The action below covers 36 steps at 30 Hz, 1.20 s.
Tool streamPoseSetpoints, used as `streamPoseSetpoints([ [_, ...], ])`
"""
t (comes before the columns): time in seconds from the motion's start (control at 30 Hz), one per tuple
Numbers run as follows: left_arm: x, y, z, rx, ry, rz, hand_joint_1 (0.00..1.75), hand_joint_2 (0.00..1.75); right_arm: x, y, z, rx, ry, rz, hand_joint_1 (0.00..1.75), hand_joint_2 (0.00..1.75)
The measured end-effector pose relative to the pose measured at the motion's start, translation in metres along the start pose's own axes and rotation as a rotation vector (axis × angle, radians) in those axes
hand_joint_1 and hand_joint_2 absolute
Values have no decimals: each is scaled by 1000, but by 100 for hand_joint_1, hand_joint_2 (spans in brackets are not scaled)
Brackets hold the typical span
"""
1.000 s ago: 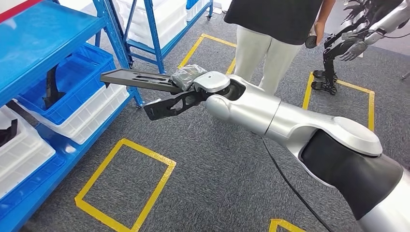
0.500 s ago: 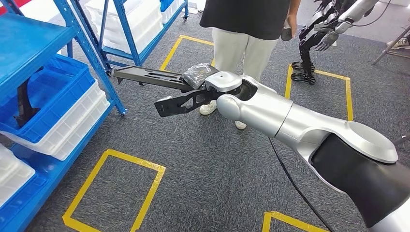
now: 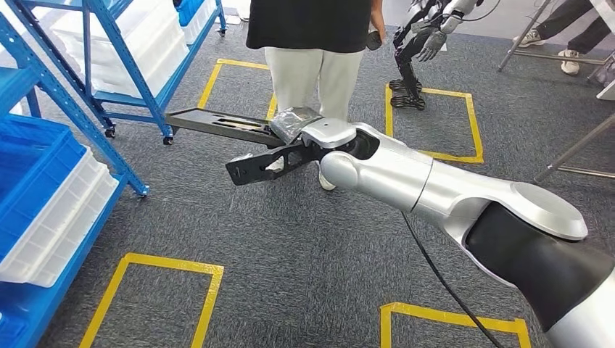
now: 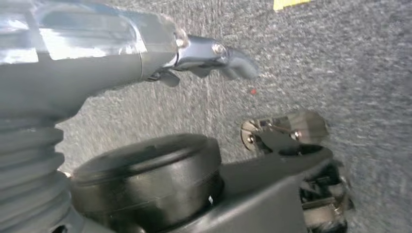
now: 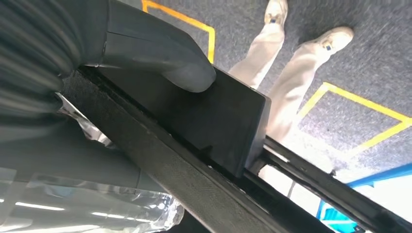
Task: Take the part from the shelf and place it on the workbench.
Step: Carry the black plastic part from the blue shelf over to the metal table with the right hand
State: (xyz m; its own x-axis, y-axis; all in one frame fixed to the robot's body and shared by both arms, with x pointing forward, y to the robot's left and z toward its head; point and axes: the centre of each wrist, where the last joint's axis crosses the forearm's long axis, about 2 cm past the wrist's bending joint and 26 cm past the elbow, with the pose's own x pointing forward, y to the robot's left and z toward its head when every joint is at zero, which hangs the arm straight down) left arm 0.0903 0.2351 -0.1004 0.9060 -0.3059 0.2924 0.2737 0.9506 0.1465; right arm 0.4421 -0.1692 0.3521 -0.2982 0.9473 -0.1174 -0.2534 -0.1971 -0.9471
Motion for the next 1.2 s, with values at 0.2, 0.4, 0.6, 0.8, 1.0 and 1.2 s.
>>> streamPoseSetpoints([
  [0.2,-1,1,0,8,2,7,0,175,-8,-1,4,-6,3,-8,175,175],
  [0.4,5,4,-1,12,-1,25,0,175,-11,-8,4,-19,-20,-10,175,175],
  [0.6,12,5,-2,12,-13,29,0,175,-13,-17,2,-37,-16,-9,175,175],
  [0.8,9,5,-2,12,-7,28,0,175,-9,-16,1,-34,-24,-7,175,175],
  [1.0,9,7,-2,16,-2,33,0,175,-8,-19,-1,-42,-29,-7,175,175],
  [1.2,11,10,-3,19,2,34,0,175,-9,-21,-4,-47,-29,-13,175,175],
])
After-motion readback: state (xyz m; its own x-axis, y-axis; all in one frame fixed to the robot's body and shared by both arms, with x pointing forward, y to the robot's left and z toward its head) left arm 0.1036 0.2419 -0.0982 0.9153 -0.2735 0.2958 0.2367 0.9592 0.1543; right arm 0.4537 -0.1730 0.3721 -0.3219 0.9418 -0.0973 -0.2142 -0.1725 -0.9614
